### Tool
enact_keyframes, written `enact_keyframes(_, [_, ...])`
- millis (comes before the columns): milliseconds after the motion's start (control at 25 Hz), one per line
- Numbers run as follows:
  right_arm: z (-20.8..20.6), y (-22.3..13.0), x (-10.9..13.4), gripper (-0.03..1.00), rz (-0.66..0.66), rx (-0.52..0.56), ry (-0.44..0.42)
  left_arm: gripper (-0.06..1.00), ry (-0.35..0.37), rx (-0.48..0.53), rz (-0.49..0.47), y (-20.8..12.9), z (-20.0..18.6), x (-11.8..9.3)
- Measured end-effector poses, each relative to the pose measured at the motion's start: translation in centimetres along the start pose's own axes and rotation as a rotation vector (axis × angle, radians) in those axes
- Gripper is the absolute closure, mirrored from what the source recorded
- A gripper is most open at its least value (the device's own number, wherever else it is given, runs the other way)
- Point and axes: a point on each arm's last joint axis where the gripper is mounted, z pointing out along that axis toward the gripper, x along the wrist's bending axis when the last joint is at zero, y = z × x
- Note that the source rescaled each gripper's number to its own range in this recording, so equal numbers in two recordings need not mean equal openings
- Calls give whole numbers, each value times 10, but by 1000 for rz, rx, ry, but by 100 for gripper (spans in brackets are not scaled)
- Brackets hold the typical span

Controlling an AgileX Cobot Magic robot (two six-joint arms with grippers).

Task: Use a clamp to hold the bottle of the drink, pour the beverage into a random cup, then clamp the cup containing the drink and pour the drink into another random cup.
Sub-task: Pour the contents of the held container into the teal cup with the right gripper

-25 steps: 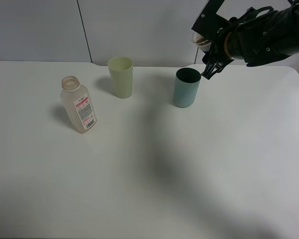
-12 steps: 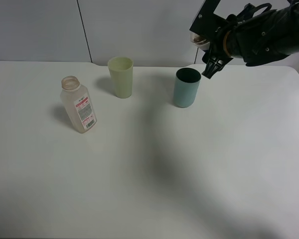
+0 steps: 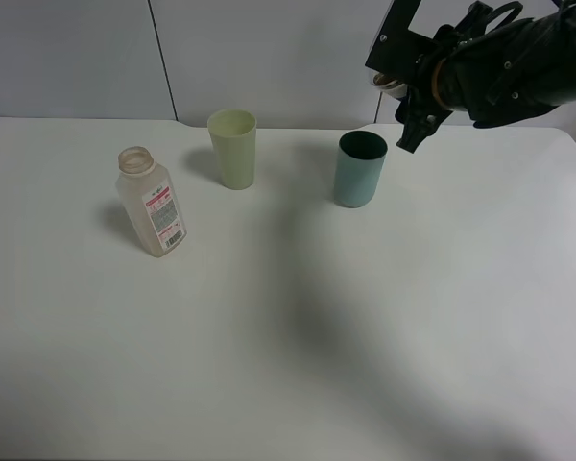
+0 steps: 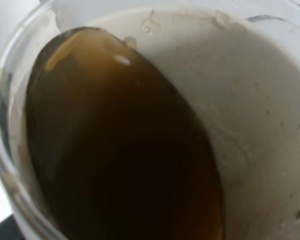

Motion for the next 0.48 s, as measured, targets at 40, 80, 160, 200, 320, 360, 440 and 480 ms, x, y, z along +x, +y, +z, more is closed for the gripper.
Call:
enact_keyframes(40, [0,0,0,96,0,0,0,-6,0,0,0,0,0,0])
enact_keyframes(80, [0,0,0,96,-11,3,-3,-6,0,0,0,0,0,0])
enact_keyframes(160, [0,-1,-1,96,-33,9,-9,-6,0,0,0,0,0,0])
enact_keyframes(200, [0,-1,-1,96,-40,12,-11,-6,0,0,0,0,0,0])
enact_keyframes(320, [0,-1,-1,96,-51,12,-12,-6,0,0,0,0,0,0])
enact_keyframes(360, [0,-1,-1,96,-59,13,-12,-6,0,0,0,0,0,0])
enact_keyframes(440, [0,-1,-1,96,-84,13,-12,-6,0,0,0,0,0,0])
enact_keyframes(480, [0,-1,-1,96,-95,13,-12,-6,0,0,0,0,0,0])
